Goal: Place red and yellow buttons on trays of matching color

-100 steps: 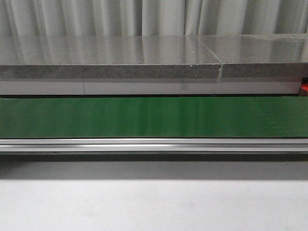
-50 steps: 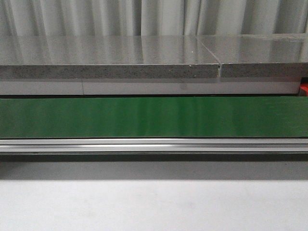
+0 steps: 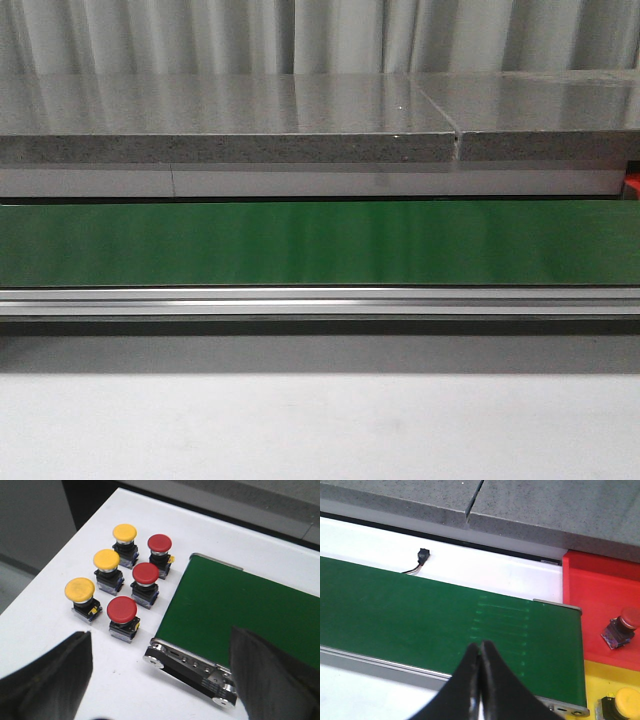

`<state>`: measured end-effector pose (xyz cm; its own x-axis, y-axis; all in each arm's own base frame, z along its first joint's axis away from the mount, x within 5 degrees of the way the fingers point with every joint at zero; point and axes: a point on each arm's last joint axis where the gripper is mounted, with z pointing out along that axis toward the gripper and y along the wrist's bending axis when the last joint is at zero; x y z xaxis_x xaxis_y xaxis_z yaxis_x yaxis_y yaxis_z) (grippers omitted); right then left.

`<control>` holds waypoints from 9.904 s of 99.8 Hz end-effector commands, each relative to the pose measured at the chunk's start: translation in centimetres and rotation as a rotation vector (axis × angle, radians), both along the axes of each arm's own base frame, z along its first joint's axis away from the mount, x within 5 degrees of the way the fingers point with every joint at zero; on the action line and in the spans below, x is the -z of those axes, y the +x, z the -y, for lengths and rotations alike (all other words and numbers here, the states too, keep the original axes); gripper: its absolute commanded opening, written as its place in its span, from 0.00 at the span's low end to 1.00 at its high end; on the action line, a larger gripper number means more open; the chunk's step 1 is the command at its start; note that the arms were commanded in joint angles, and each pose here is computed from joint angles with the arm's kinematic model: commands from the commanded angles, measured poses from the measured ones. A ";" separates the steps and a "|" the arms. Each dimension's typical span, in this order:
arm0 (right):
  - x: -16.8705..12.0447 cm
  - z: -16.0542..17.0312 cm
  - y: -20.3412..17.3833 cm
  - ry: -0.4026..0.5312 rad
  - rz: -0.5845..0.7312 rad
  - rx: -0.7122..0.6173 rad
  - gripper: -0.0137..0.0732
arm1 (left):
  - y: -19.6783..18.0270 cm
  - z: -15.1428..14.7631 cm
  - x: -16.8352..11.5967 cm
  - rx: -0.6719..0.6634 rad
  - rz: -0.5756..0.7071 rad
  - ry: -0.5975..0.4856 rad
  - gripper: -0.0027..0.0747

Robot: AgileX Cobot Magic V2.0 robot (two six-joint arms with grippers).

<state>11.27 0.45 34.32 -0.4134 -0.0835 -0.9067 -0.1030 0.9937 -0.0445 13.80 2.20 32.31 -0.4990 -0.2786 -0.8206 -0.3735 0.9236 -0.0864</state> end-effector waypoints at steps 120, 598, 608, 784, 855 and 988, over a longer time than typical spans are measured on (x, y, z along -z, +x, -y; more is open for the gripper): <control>-1.4 0.1 0.1 -0.003 0.088 0.007 0.08 | 15.0 -5.9 9.8 -0.166 -0.312 -0.107 0.75; -1.4 0.1 0.1 -0.003 0.087 0.007 0.08 | 14.1 -10.0 4.3 -0.244 -0.277 -0.099 0.77; -1.4 0.1 0.1 -0.003 0.087 0.007 0.08 | 13.8 -10.1 5.3 -0.244 -0.277 -0.101 0.77; -1.4 0.1 0.1 -0.003 0.087 0.007 0.08 | 14.8 -14.7 11.5 -0.335 -0.303 -0.161 0.76; -1.4 0.1 0.1 -0.003 0.087 0.007 0.08 | 13.9 -13.5 7.1 -0.346 -0.129 -0.185 0.01; -1.4 0.1 0.1 -0.003 0.088 0.008 0.08 | 17.0 2.7 0.4 0.265 -0.290 0.004 0.01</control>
<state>11.26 0.46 34.30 -0.4147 -0.0897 -0.9055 -0.1062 0.9931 -0.0497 30.01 -0.06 30.05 -0.8001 -0.1246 -0.5868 -0.1629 0.9866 0.0126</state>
